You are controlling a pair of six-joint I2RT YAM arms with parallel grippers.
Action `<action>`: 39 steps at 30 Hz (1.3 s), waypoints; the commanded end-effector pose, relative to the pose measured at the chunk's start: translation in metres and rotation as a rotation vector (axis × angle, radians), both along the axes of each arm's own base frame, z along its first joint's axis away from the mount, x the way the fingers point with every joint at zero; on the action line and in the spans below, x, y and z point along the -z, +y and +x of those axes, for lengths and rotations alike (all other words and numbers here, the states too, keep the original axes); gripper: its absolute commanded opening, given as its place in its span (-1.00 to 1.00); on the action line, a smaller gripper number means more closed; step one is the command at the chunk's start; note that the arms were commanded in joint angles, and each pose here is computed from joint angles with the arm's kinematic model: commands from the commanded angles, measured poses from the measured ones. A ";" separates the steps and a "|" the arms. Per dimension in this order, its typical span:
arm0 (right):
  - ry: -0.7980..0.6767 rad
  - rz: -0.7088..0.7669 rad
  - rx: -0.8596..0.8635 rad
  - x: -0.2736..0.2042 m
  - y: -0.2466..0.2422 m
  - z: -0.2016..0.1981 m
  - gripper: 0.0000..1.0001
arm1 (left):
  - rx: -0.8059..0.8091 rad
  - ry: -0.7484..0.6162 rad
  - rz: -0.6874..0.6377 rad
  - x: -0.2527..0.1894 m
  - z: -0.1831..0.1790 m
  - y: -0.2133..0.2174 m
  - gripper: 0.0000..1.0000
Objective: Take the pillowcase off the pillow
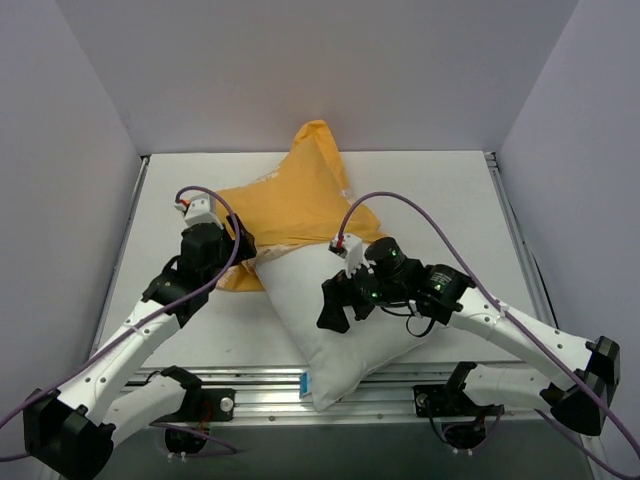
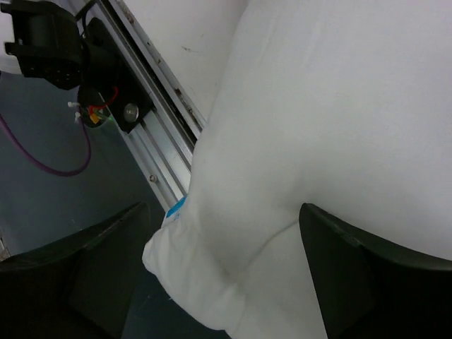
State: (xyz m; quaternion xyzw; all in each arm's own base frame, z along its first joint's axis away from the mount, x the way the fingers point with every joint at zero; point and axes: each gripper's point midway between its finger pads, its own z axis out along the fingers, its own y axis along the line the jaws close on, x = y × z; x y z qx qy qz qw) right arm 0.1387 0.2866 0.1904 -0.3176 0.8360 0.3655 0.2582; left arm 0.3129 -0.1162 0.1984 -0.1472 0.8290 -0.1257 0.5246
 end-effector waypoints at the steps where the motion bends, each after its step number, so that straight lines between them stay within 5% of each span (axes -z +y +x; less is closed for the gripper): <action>1: -0.171 0.135 -0.006 -0.073 0.010 0.017 0.68 | 0.243 -0.037 0.088 -0.044 -0.007 -0.025 0.68; 5: -0.285 0.038 0.291 -0.096 -0.030 0.063 0.83 | 0.524 -0.094 0.131 -0.088 0.003 -0.079 0.78; 8: -0.330 0.009 0.528 -0.109 -0.070 0.091 0.89 | 0.679 -0.110 0.280 -0.097 0.017 -0.121 0.82; 13: -0.305 -0.013 0.769 -0.102 -0.127 0.116 0.93 | 0.967 -0.077 0.452 -0.074 0.030 -0.195 0.83; 17: -0.242 -0.063 0.868 -0.075 -0.163 0.126 0.96 | 1.120 -0.042 0.507 -0.059 0.028 -0.235 0.83; 23: -0.155 0.002 0.824 -0.054 -0.166 0.129 0.93 | 1.129 0.016 0.580 -0.032 0.053 -0.254 0.77; 27: -0.115 0.027 0.717 -0.039 -0.148 0.129 0.93 | 1.097 0.062 0.615 -0.011 0.066 -0.254 0.34; 28: -0.110 0.036 0.694 -0.037 -0.143 0.130 0.93 | 1.084 0.064 0.621 -0.010 0.069 -0.252 0.11; 29: -0.086 0.056 0.653 -0.036 -0.135 0.128 0.93 | 1.059 0.058 0.629 -0.012 0.073 -0.250 -0.38; 32: -0.034 0.099 0.592 -0.030 -0.118 0.133 0.93 | 1.030 0.017 0.608 -0.024 0.075 -0.248 -0.95; 39: -0.035 0.167 0.547 -0.028 -0.092 0.168 0.99 | 0.874 -0.108 0.554 -0.075 0.075 -0.227 -0.95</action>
